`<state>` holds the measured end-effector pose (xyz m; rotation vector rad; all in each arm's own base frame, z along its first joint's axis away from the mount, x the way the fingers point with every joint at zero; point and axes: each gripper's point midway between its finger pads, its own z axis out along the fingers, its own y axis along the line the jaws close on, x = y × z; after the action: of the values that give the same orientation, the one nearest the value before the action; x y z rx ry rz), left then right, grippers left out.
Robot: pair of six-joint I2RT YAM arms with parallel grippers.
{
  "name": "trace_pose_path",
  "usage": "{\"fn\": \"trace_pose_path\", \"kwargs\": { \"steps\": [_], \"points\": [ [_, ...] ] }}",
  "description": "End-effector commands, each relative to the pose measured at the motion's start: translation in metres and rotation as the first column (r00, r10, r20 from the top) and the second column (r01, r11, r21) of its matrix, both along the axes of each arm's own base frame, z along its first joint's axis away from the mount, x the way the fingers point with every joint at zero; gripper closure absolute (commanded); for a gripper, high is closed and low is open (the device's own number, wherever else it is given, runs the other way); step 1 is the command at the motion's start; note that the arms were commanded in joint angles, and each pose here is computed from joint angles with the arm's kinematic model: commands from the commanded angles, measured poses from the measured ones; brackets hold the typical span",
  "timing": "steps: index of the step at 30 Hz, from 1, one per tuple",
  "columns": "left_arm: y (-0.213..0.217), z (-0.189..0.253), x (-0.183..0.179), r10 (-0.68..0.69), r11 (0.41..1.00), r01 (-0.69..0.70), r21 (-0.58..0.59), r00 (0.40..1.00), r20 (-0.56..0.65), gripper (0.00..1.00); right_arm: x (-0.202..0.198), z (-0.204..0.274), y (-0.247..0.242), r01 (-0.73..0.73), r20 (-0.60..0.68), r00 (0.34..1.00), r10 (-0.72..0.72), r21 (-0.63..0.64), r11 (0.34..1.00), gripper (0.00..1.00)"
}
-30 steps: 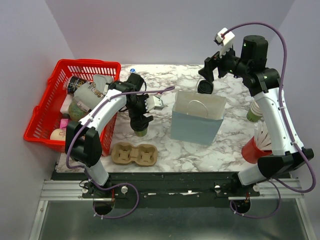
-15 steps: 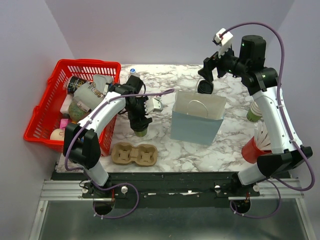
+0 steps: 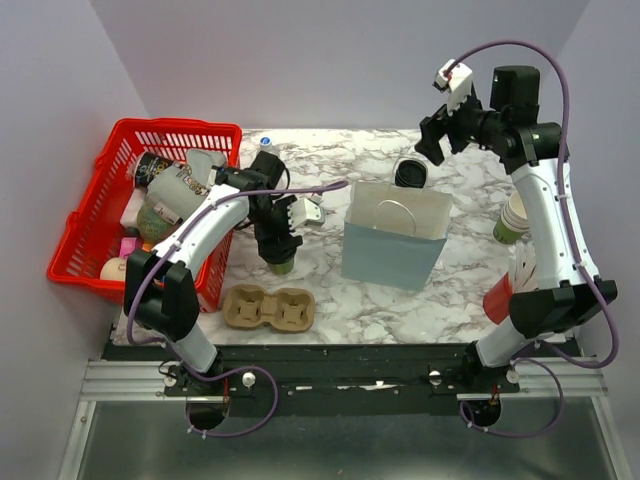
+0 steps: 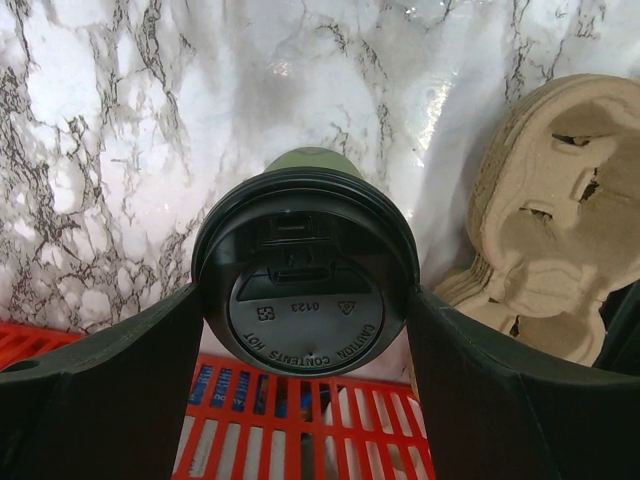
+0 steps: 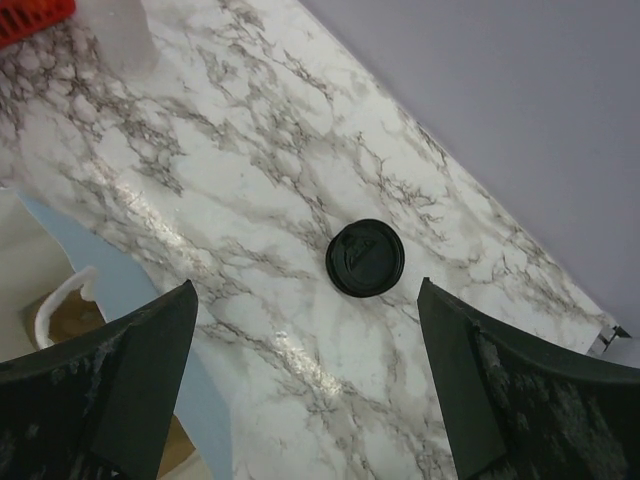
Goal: Pack the takeout coffee
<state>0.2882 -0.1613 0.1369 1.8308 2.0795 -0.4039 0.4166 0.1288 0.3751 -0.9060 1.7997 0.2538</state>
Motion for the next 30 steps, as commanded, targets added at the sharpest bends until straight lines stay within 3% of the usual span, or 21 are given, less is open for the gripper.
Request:
{"fn": "trace_pose_path", "kwargs": {
  "steps": [1, 8, 9, 13, 14, 15, 16, 17, 21, 24, 26, 30],
  "points": [
    [-0.012, 0.033, -0.008, -0.022, 0.995, 0.025, -0.098, 0.999, 0.033, 0.33, -0.014, -0.035, -0.008, -0.066, -0.089, 0.994, 0.06, -0.065, 0.996, 0.01],
    [-0.024, 0.056, -0.008, -0.001, 0.985, 0.011, -0.175, 0.998, 0.062, 0.42, -0.034, -0.053, 0.003, -0.237, -0.157, 0.962, 0.225, -0.064, 0.969, 0.03],
    [-0.026, 0.057, -0.009, -0.001, 0.984, 0.011, -0.178, 0.998, 0.06, 0.51, -0.033, -0.06, 0.005, -0.26, -0.182, 0.952, 0.245, -0.06, 0.964, 0.04],
    [-0.029, 0.06, -0.01, 0.004, 0.983, 0.003, -0.182, 0.999, 0.037, 0.67, -0.031, -0.064, 0.001, -0.257, -0.195, 0.952, 0.237, -0.086, 0.963, 0.07],
    [-0.031, 0.061, -0.012, 0.0, 0.982, 0.006, -0.191, 1.0, 0.031, 0.71, -0.025, -0.063, -0.008, -0.194, -0.186, 0.968, 0.171, -0.116, 0.974, 0.08],
    [-0.031, 0.061, -0.011, 0.005, 0.981, 0.001, -0.196, 1.0, 0.03, 0.85, -0.018, -0.065, -0.015, -0.141, -0.175, 0.977, 0.118, -0.125, 0.982, 0.08],
    [-0.032, 0.06, -0.013, 0.006, 0.98, -0.001, -0.198, 1.0, 0.024, 0.92, -0.004, -0.042, -0.021, -0.071, -0.066, 0.996, 0.063, -0.128, 0.989, 0.08],
    [-0.034, 0.059, -0.013, 0.005, 0.979, -0.001, -0.202, 1.0, 0.02, 0.99, 0.004, -0.035, -0.035, 0.027, -0.049, 0.998, -0.032, -0.112, 0.993, 0.07],
    [-0.04, 0.059, -0.017, 0.01, 0.977, -0.008, -0.214, 1.0, 0.006, 1.0, -0.009, 0.025, -0.039, 0.0, 0.07, 0.998, -0.001, 0.008, 1.0, 0.07],
    [-0.042, 0.063, -0.014, 0.032, 0.974, -0.03, -0.223, 0.999, 0.006, 1.0, -0.047, 0.029, -0.024, -0.175, 0.091, 0.98, 0.177, -0.026, 0.984, 0.06],
    [-0.043, 0.066, -0.01, 0.056, 0.973, -0.052, -0.224, 0.998, 0.01, 1.0, -0.073, 0.0, -0.015, -0.293, 0.032, 0.955, 0.294, -0.045, 0.955, 0.04],
    [-0.043, 0.076, 0.004, 0.114, 0.969, -0.102, -0.223, 0.993, 0.038, 1.0, -0.091, -0.043, -0.015, -0.338, -0.096, 0.938, 0.333, -0.032, 0.941, 0.06]
  ]
}}
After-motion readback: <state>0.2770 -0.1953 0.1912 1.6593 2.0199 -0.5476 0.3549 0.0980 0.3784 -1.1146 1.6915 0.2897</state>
